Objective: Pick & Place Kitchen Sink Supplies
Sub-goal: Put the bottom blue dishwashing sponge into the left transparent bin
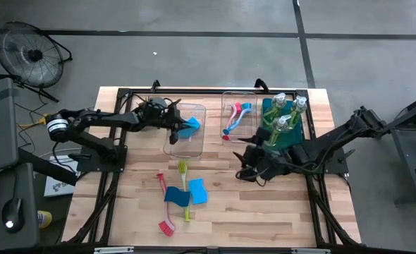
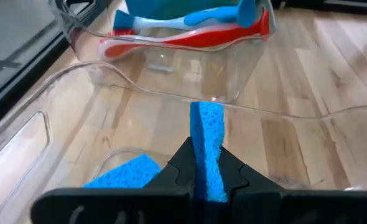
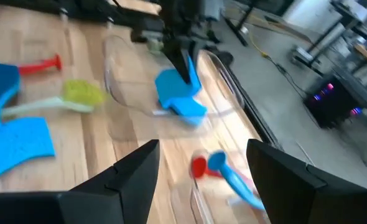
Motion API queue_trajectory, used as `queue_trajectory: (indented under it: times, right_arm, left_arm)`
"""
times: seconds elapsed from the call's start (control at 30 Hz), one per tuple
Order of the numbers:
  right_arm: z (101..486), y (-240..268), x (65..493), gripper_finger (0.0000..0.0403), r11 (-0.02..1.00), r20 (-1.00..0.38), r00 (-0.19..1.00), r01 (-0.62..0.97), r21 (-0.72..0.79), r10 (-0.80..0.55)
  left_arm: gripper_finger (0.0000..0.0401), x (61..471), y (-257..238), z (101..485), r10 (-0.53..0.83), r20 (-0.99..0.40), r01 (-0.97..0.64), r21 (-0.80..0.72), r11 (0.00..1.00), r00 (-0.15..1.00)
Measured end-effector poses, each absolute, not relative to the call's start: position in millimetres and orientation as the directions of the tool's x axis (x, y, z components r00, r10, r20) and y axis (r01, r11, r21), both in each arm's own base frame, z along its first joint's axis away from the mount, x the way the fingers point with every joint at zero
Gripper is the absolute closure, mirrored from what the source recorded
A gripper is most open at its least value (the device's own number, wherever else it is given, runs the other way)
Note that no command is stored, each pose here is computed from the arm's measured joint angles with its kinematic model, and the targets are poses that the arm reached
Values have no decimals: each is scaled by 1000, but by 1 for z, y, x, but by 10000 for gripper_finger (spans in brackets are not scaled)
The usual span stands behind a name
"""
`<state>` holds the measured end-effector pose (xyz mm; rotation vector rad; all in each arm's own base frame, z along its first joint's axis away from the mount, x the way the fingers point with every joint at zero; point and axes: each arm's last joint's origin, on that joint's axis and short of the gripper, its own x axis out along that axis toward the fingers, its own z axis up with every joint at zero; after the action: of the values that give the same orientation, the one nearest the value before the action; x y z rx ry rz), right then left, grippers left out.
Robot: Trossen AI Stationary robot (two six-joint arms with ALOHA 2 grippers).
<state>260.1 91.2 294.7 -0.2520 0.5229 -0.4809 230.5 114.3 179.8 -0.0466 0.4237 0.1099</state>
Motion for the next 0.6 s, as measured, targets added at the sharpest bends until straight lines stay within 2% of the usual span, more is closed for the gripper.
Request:
queue_trajectory:
  times: [0.2,0.4,0.6]
  right_arm:
    - [288,109,242,167,839,-422,728,423,-343,-540]
    - [282,127,221,167,840,-426,725,451,-300,-541]
    - [276,144,199,167,872,-466,738,434,-226,-488]
  left_arm:
    - [384,232,115,180,72,-387,-105,-64,992,919]
    - [337,232,115,179,57,-395,-107,-106,989,917]
    - [298,232,115,180,57,-390,-107,-108,988,919]
